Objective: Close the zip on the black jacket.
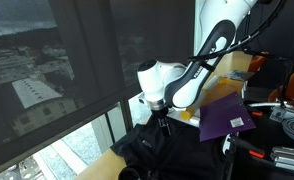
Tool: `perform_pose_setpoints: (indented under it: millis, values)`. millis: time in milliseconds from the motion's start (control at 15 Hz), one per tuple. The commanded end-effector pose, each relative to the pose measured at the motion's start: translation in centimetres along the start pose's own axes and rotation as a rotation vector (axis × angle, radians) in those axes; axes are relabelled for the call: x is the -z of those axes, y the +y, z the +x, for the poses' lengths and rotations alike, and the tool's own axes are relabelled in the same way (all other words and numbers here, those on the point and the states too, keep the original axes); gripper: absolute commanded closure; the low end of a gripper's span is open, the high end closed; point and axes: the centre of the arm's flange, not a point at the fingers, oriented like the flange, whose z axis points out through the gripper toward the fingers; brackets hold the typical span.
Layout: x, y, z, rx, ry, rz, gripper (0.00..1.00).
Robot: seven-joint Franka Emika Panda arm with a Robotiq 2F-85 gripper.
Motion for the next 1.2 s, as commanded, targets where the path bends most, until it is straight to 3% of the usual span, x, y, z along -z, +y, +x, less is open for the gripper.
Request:
perform_pose_setpoints:
  millis: [0,333,600,800,1133]
  values:
    - [2.2,4.2,-4.6,-0.052,0.023,-0.015,0.0]
    - [5.6,11.5,-8.4,-0.133,0.065,0.177,0.0]
    - [11.3,15.5,-9.8,-0.226,0.092,0.351,0.0]
    - [16.5,15.9,-11.1,-0.27,0.094,0.377,0.0]
    - [23.0,14.3,-12.3,-0.291,0.09,0.281,0.0]
